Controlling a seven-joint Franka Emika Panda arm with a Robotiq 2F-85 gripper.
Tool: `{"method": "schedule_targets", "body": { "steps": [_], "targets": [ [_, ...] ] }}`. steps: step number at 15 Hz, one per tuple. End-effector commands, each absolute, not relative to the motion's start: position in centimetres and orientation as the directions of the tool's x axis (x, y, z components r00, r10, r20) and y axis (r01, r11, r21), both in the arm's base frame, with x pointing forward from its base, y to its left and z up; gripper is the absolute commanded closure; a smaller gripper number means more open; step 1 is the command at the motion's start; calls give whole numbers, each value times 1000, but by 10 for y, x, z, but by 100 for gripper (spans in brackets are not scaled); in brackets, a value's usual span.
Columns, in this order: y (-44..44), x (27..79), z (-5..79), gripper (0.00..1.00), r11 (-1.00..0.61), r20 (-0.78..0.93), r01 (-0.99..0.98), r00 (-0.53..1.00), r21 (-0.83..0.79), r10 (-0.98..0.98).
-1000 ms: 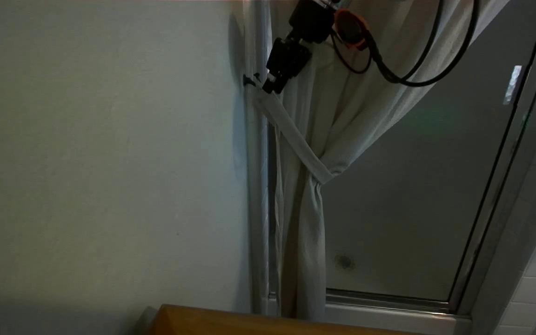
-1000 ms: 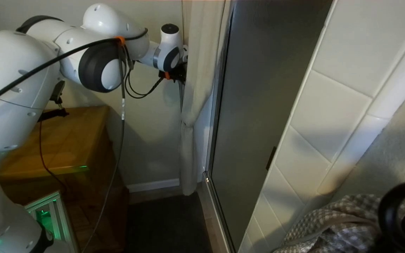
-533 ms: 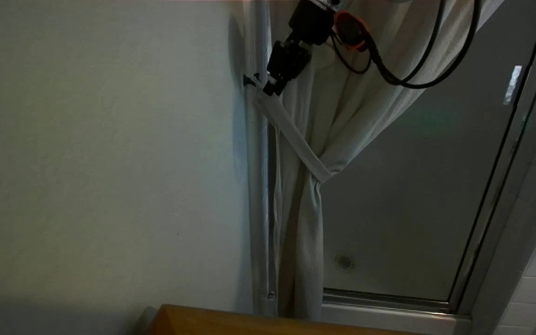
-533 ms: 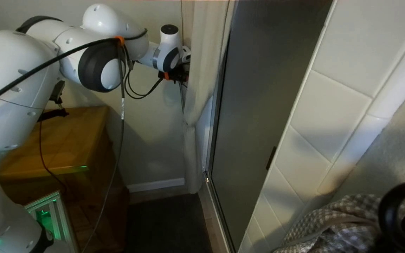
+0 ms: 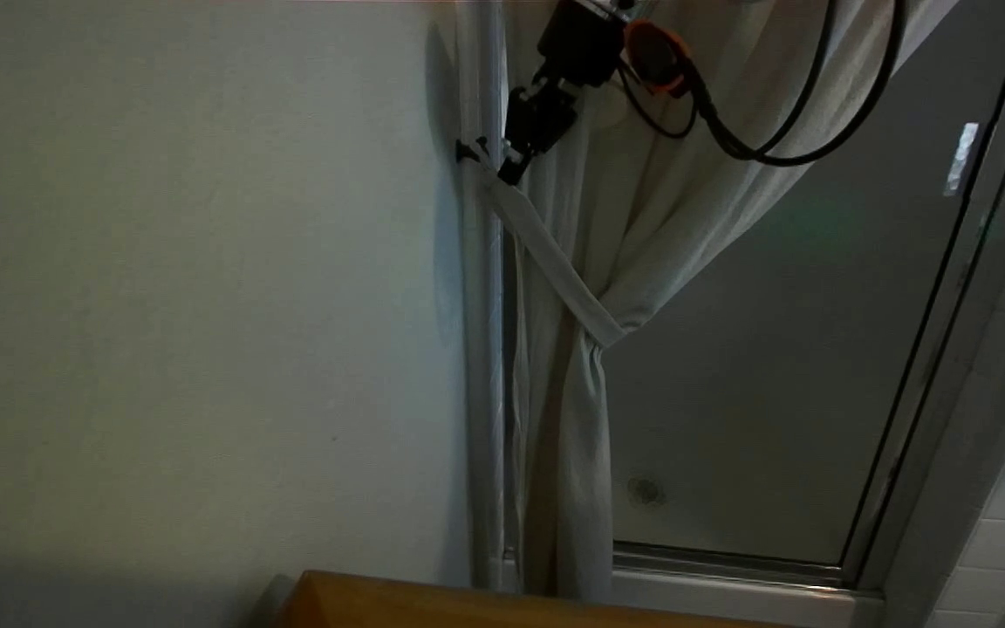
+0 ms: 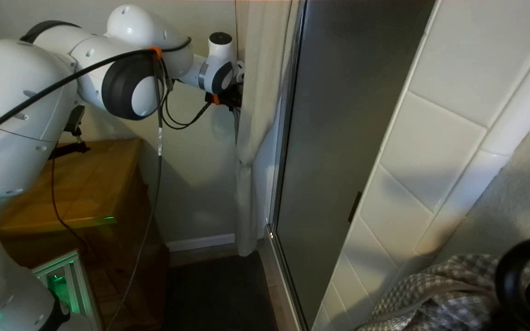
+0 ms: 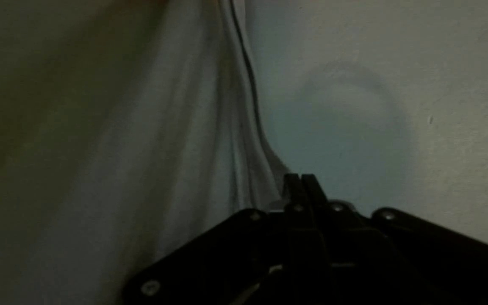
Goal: Unhook the curtain strap
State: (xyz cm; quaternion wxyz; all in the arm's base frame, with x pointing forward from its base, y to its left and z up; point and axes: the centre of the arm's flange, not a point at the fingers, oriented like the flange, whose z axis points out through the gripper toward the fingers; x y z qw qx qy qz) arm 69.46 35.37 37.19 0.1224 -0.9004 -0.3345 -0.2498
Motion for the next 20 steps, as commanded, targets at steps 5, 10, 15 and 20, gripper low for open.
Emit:
{"method": "schedule_targets", "body": {
  "steps": [5,10,15,20],
  "targets": [
    [343,682,400,99,-784,519,621,667,9,534],
    [342,676,428,99,-799,527,596,655,79,541],
    [352,672,438,99,-788,519,601,636,131,571],
    [368,673,430,99,-749,449,644,628,158,635]
  ]
}}
